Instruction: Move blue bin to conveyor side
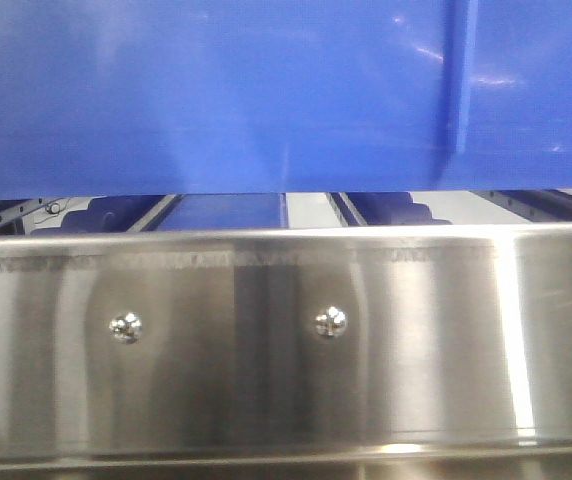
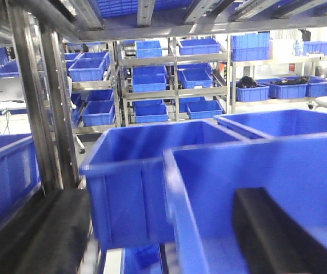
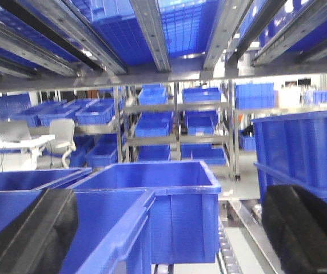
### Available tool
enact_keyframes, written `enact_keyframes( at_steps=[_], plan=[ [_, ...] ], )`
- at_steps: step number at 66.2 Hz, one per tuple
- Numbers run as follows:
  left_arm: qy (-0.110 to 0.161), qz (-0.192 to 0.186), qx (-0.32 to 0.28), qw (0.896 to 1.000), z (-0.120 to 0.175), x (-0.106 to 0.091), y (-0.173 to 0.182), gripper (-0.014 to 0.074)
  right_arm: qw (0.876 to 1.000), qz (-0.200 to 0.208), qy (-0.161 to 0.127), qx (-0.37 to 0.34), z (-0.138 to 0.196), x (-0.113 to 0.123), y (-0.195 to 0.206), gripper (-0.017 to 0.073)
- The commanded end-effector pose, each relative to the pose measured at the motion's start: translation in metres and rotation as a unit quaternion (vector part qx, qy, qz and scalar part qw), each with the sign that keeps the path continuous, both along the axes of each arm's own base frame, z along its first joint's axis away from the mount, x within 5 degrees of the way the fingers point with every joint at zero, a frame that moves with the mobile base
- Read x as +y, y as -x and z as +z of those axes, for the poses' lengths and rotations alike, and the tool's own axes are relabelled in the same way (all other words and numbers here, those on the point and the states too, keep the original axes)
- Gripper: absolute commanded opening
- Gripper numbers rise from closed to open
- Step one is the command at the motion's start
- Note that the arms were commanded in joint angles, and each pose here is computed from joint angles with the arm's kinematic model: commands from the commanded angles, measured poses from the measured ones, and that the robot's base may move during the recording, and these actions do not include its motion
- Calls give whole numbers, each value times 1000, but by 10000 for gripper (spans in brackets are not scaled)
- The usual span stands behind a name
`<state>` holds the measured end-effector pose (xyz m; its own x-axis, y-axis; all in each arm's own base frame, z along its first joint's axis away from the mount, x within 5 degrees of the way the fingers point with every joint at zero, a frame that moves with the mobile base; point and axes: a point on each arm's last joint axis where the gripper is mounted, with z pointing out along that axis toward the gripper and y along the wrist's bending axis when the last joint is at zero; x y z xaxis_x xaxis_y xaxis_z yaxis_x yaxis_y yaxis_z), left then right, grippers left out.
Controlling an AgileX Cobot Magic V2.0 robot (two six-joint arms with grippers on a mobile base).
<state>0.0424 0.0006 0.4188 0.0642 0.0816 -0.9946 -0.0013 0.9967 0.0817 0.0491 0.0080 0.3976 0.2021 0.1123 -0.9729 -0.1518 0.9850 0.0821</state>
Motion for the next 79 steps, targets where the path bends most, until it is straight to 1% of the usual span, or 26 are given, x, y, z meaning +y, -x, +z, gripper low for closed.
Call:
enact_keyframes(
  at_steps=[1, 5, 7, 11, 13, 14, 18, 22, 26, 30, 33, 34, 36, 39, 42, 45, 50, 57, 61, 64, 68, 73, 79],
  plan=[
    [-1, -14, -7, 1000, 12, -2, -8, 459, 1000, 6, 1, 11, 9, 2, -12, 558],
    [5, -27, -12, 1000, 18, -3, -12, 455, 1000, 16, 3, 22, 13, 4, -16, 558],
    [10, -34, -5, 999, 20, -4, -14, 455, 999, 23, 5, 33, 16, 5, -19, 558],
    [27, -49, 29, 998, 25, -7, -22, 455, 998, 38, 10, 55, 23, 8, -23, 558],
    [31, -52, 50, 997, 27, -8, -26, 455, 996, 45, 13, 69, 27, 10, -25, 558],
    [32, -54, 51, 997, 29, -9, -26, 455, 995, 50, 16, 81, 28, 11, -26, 558],
    [32, -55, 90, 994, 34, -10, -35, 455, 991, 66, 25, 112, 38, 15, -33, 558],
    [35, -55, 112, 992, 43, -11, -43, 455, 985, 81, 36, 149, 46, 20, -41, 558],
    [54, -50, 132, 988, 53, -11, -49, 455, 980, 95, 44, 170, 56, 23, -45, 558],
    [64, -44, 168, 983, 58, -11, -61, 455, 975, 105, 50, 188, 67, 27, -53, 558],
    [62, -35, 205, 976, 61, -11, -70, 455, 970, 112, 57, 207, 75, 31, -60, 558],
    [57, -30, 221, 973, 62, -11, -75, 455, 967, 114, 60, 219, 75, 32, -63, 558],
    [56, -28, 248, 967, 62, -11, -80, 455, 965, 117, 62, 225, 80, 33, -65, 558],
    [51, -21, 273, 960, 66, -11, -88, 455, 958, 120, 69, 252, 82, 36, -72, 558],
    [49, -19, 303, 951, 67, -12, -100, 455, 950, 124, 76, 275, 88, 38, -77, 558],
    [48, -16, 321, 946, 68, -13, -108, 455, 940, 127, 84, 305, 91, 40, -84, 558],
    [47, -15, 333, 942, 71, -14, -123, 455, 921, 132, 97, 353, 93, 45, -97, 558],
    [46, -12, 346, 937, 70, -15, -143, 455, 902, 135, 106, 397, 96, 50, -115, 558],
    [45, -1, 357, 933, 68, -12, -155, 455, 901, 133, 97, 402, 99, 53, -125, 558],
    [44, 6, 368, 929, 65, -10, -163, 455, 898, 131, 87, 411, 97, 56, -135, 558],
    [42, 14, 384, 922, 61, -6, -175, 455, 895, 130, 88, 417, 96, 58, -144, 558],
    [42, 3, 395, 918, 56, -5, -185, 455, 889, 126, 92, 430, 90, 61, -155, 558],
    [44, -17, 409, 911, 50, -4, -197, 455, 886, 102, 85, 445, 84, 59, -165, 558]
  ],
)
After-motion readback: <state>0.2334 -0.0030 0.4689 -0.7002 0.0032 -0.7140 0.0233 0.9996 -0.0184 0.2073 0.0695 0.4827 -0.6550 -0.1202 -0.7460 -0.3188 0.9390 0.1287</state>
